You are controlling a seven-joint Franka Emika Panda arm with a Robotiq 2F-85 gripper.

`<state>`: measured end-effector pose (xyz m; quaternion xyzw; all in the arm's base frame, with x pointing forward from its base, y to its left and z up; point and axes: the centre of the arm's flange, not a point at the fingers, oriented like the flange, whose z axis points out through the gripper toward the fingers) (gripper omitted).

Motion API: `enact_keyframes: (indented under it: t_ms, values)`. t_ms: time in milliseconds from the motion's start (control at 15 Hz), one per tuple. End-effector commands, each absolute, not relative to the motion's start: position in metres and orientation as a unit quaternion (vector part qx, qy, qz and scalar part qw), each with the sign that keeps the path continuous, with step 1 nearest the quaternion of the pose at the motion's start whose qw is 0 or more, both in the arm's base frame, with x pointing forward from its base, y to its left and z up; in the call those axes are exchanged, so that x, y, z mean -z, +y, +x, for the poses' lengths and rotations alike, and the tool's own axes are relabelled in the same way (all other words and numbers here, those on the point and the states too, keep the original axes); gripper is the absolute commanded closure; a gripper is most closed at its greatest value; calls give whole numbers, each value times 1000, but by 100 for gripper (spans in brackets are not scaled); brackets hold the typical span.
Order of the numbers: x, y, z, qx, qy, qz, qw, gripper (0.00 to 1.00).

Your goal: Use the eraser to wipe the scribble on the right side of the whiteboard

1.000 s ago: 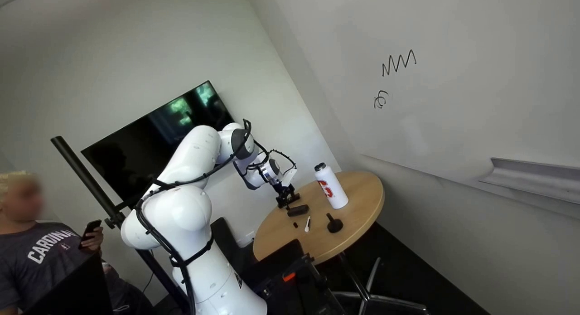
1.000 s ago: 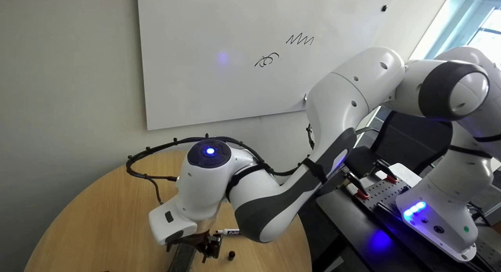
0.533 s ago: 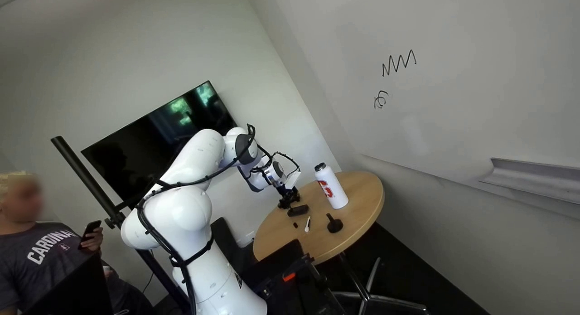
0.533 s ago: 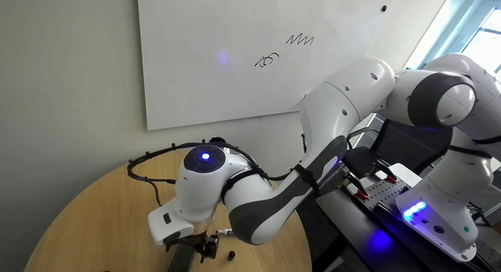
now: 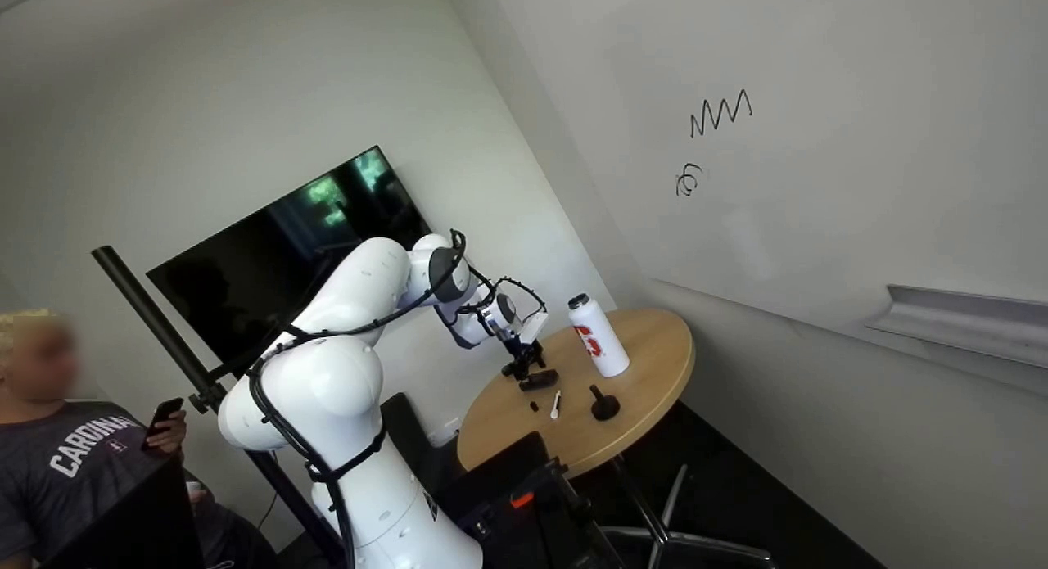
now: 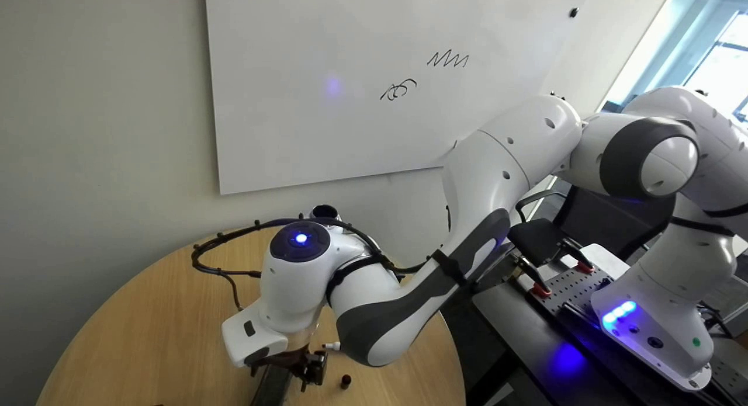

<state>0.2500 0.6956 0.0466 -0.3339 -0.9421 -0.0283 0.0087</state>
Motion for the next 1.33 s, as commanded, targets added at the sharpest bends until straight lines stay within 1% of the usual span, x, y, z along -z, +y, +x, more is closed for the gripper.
enact_keyframes:
  t_ms: [0,667,733,800,933,1000,1067,1200,1267]
  values:
    - [-44,708,259,16,-945,-328,7,0]
    - [-34,711,263,8,-946,-323,12,0]
    - [-34,712,263,8,-947,-322,12,6]
    - [-33,713,263,8,-947,-320,12,28]
    - [-33,714,263,8,-948,-317,11,33]
    - [-33,714,263,8,-949,-315,11,39]
    - [-33,715,264,8,-949,-315,10,49]
    - [-33,716,264,7,-949,-315,9,65]
    - [-33,716,264,6,-949,-315,9,71]
